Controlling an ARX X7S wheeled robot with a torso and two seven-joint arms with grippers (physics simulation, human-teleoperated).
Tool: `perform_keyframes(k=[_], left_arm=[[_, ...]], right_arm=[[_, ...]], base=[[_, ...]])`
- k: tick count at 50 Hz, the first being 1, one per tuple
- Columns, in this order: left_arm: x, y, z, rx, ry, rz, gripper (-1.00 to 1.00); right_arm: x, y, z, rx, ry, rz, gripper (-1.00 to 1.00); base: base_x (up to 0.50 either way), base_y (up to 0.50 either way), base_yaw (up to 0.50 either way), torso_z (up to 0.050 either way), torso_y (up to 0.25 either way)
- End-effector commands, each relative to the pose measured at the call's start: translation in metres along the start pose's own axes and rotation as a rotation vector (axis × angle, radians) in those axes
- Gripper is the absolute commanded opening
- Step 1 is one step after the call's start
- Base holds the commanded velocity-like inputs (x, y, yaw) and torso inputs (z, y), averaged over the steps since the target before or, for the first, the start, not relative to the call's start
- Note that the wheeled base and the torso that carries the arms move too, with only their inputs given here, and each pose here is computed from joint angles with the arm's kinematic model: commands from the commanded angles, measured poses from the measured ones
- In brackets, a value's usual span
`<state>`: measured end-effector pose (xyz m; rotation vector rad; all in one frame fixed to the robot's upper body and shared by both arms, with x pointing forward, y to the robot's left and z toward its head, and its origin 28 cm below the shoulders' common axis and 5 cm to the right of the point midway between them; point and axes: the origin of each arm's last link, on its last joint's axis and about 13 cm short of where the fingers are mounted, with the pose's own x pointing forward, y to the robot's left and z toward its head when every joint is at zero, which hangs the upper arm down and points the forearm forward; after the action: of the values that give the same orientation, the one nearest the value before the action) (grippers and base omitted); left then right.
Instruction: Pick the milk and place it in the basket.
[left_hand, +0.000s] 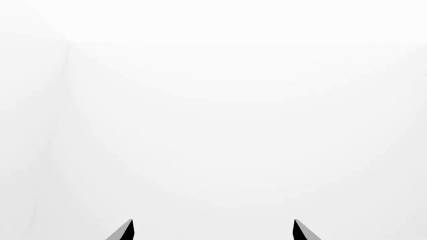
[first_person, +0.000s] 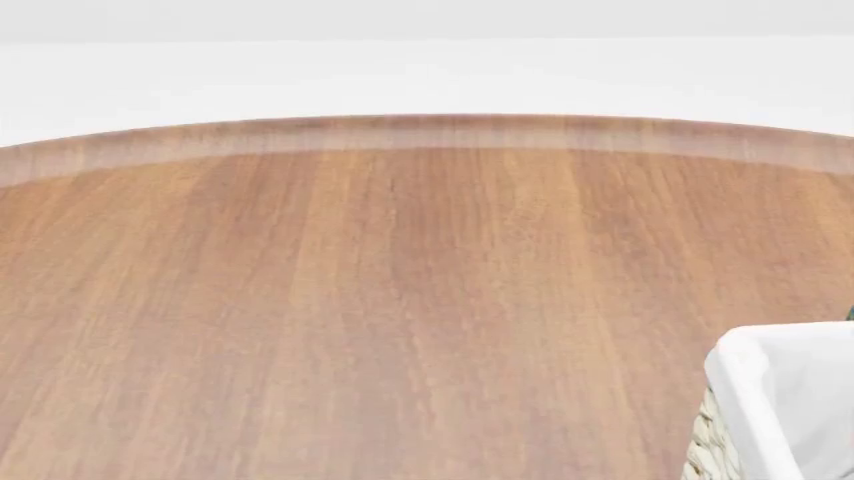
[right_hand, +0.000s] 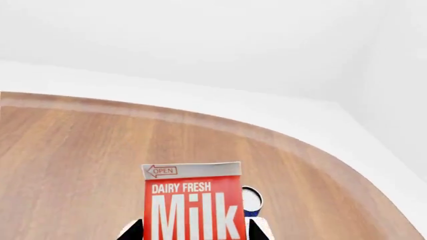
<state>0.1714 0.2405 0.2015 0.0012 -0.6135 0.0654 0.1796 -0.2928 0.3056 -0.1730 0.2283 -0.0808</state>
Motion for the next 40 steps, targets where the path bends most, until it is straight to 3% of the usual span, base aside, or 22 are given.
perform_keyframes(k=[1, 40], left_arm=[[0.000, 0.000, 0.000, 0.001, -0.001, -0.001, 1.00], [-0.001, 0.000, -0.003, 0.001, 0.007, -0.001, 1.00]], right_arm=[[-0.005, -0.008, 0.002, -0.031, -0.019, -0.073, -1.00], [0.030, -0.016, -0.025, -0.003, 0.157, -0.041, -1.00]], base=[[0.00, 0.00, 0.00, 0.000, 0.010], [0.00, 0.00, 0.00, 0.001, 0.001]])
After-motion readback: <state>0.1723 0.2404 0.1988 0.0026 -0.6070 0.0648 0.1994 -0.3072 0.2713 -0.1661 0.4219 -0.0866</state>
